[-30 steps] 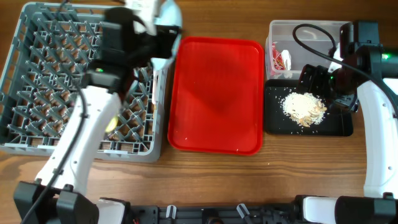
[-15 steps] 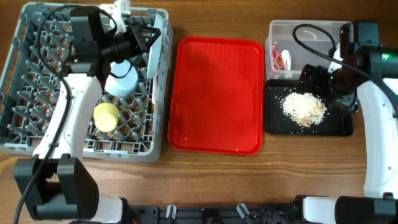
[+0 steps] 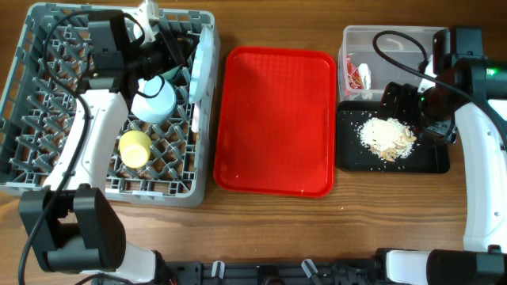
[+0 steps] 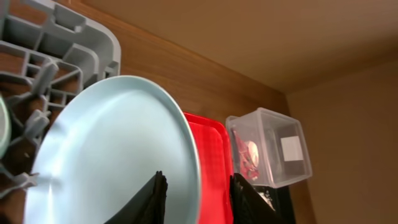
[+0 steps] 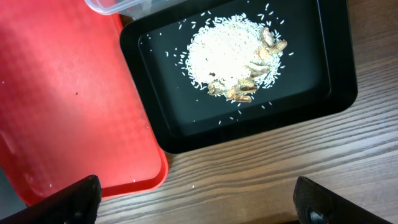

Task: Sort waste into correct bins and load items into the dishwasher rack
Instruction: 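Stand the plate upright in the rack and release it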

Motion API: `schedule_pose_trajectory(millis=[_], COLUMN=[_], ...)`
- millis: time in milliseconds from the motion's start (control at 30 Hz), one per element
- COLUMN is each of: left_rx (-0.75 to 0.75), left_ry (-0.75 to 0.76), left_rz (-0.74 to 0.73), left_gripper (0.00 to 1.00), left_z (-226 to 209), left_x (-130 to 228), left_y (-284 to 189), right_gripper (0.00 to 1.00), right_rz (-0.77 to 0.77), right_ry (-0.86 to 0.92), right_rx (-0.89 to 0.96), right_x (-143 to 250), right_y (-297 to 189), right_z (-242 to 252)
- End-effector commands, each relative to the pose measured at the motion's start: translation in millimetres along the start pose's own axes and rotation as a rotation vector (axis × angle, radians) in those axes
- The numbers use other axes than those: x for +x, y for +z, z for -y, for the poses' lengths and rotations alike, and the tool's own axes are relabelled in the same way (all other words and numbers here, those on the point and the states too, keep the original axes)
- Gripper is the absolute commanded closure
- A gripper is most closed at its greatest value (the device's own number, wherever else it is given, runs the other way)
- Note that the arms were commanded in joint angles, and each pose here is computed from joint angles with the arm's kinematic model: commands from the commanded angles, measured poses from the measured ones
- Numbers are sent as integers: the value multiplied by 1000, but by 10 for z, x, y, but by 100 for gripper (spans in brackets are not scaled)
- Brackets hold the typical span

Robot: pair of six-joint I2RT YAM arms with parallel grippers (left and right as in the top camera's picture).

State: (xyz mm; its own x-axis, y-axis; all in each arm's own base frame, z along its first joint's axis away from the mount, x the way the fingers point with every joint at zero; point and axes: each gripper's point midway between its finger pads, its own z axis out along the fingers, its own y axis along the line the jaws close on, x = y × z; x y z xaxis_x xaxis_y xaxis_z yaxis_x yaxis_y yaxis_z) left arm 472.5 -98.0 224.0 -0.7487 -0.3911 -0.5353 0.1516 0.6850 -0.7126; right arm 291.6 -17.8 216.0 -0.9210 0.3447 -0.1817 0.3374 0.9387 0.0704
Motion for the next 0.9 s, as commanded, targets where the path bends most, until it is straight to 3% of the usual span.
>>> schedule_pose_trajectory(millis=[0, 100, 300, 367, 500, 600, 767, 867], left_rx=[-25, -49, -321, -421, -579, -675, -730, -752], left_ry=[72, 89, 104, 68, 3, -10, -53, -96], left_rz=[36, 50, 36, 0, -99, -154, -243, -330], left_gripper=[67, 68, 64, 54, 48, 26, 4, 2], left_z=[-35, -38, -367, -533, -807, -947, -1010, -1007], left_x=[-114, -146, -15, 108, 404, 553, 788, 1011], left_y=[-64, -182, -481, -572, -734, -857, -978, -1083], right_gripper=[0, 0, 0, 0, 0, 0, 0, 0], right_rz=[15, 14, 100, 147, 287, 376, 350, 309], right_ry=[-16, -20, -92, -129, -222, -324, -298, -270], right_rx=[8, -29, -202, -268, -328, -348, -251, -229], right_x=[-14, -19, -238, -341, -608, -731, -692, -610], right_y=[-37, -38, -88, -132, -242, -321, -227, -184], right_z=[19, -46, -374, -519, -766, -965, -863, -794])
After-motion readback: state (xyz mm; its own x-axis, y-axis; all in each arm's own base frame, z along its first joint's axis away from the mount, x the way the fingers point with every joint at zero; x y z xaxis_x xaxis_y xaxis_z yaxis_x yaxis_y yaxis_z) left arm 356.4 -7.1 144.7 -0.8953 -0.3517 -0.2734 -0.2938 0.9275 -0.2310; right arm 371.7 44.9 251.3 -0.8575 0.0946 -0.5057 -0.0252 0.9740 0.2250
